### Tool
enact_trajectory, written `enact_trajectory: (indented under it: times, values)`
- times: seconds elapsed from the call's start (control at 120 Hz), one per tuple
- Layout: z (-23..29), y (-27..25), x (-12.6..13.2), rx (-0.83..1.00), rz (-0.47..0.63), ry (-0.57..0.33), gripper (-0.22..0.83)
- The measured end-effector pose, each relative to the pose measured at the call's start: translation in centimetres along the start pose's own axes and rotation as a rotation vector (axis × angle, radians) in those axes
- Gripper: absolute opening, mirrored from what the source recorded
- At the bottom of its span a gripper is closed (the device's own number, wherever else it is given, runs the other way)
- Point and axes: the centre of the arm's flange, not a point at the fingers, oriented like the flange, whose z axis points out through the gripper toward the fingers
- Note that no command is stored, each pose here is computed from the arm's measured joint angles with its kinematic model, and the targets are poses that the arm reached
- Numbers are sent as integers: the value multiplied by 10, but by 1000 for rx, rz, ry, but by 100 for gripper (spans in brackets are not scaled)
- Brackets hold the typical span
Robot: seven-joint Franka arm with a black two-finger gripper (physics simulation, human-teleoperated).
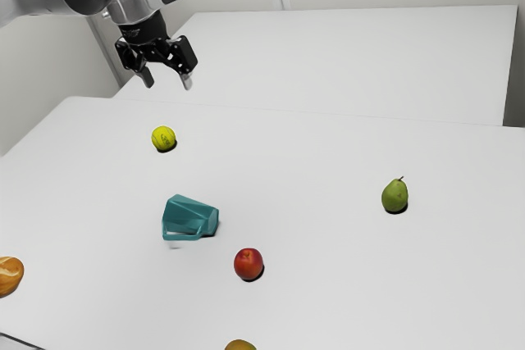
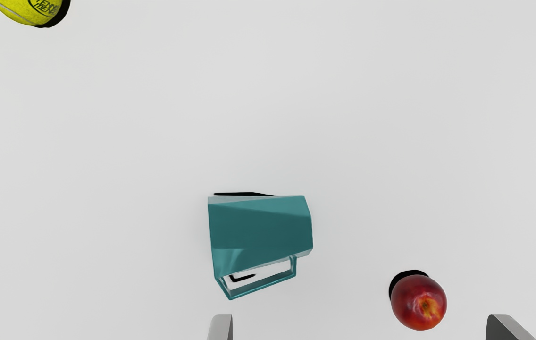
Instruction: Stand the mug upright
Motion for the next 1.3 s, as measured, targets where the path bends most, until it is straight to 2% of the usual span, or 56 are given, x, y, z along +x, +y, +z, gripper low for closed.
enact_trajectory:
  times: [0.175,0.367,0.575,0.9,1.058,1.3]
  values:
    - [0,1,-3,0,2,-2,60]
    - [6,-4,-19,4,-7,-24,60]
    - [22,-52,-31,-16,-92,-63,59]
    - [93,-150,-48,-200,-230,-144,60]
    - [141,-174,-54,-323,-237,-148,60]
    - [198,-193,-65,-496,-218,-103,59]
